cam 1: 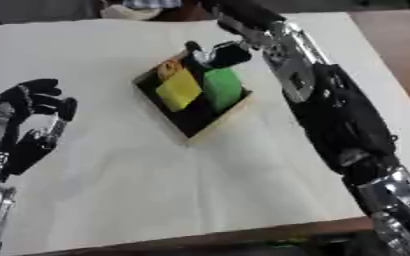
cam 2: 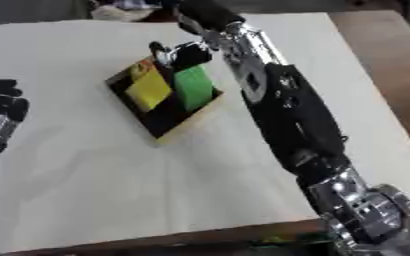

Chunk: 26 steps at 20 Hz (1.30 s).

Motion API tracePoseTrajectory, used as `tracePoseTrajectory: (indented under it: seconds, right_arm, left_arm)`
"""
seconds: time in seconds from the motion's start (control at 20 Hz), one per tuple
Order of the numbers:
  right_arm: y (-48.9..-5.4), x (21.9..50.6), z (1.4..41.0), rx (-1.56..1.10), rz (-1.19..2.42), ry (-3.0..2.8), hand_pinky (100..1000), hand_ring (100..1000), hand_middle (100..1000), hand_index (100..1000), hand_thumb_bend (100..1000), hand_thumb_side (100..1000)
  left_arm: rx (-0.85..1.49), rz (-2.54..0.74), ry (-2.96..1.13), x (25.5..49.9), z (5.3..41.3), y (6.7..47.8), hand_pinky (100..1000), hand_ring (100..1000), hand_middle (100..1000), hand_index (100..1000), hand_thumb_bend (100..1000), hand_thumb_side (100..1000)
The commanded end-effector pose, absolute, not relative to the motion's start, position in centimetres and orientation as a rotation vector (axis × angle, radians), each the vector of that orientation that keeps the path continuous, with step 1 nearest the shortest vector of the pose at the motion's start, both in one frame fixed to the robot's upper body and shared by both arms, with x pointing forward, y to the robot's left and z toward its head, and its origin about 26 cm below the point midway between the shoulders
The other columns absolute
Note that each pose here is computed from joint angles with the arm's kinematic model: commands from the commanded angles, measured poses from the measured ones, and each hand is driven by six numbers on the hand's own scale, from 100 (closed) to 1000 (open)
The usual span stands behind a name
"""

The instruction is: Pick up objects on the table and place them in the box.

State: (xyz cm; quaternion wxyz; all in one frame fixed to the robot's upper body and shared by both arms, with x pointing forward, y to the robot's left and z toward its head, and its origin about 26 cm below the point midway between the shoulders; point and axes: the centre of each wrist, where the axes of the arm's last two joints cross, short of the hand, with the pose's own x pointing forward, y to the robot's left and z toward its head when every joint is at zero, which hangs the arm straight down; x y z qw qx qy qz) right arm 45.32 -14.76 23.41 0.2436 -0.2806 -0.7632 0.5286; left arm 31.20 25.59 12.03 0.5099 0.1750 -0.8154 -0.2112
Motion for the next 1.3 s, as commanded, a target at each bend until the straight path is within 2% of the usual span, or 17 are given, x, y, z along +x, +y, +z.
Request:
tracePoseTrajectory:
  seconds: [0.05, 0.3, 0.65, 0.95, 1.3]
  right_arm:
    - [-17.0, 44.1, 26.1, -0.786, 1.262, -2.226, 865, 906, 880, 973, 100, 456]
    - [-20.1, 41.9, 24.8, -0.614, 0.964, -2.323, 843, 891, 850, 967, 100, 482]
    - [-23.3, 39.0, 20.8, -0.397, 0.608, -2.31, 816, 867, 807, 938, 100, 519]
    - [-24.4, 37.2, 16.8, -0.28, 0.415, -2.23, 810, 860, 795, 938, 100, 547]
    - [-24.7, 35.6, 13.7, -0.2, 0.3, -2.168, 808, 855, 789, 941, 100, 525]
  left_arm:
    - [0.445, -0.492, -1.981, 31.2, 12.5, 26.0, 656, 658, 644, 783, 498, 681]
    - [0.467, -0.447, -1.988, 31.2, 12.5, 26.2, 651, 653, 638, 777, 485, 680]
    - [0.476, -0.363, -2.019, 31.0, 12.3, 26.3, 643, 645, 628, 765, 451, 691]
    - [0.459, -0.317, -2.034, 31.0, 11.6, 26.1, 643, 647, 630, 762, 446, 700]
    - [0.427, -0.278, -2.041, 31.0, 10.7, 25.7, 648, 649, 633, 761, 444, 701]
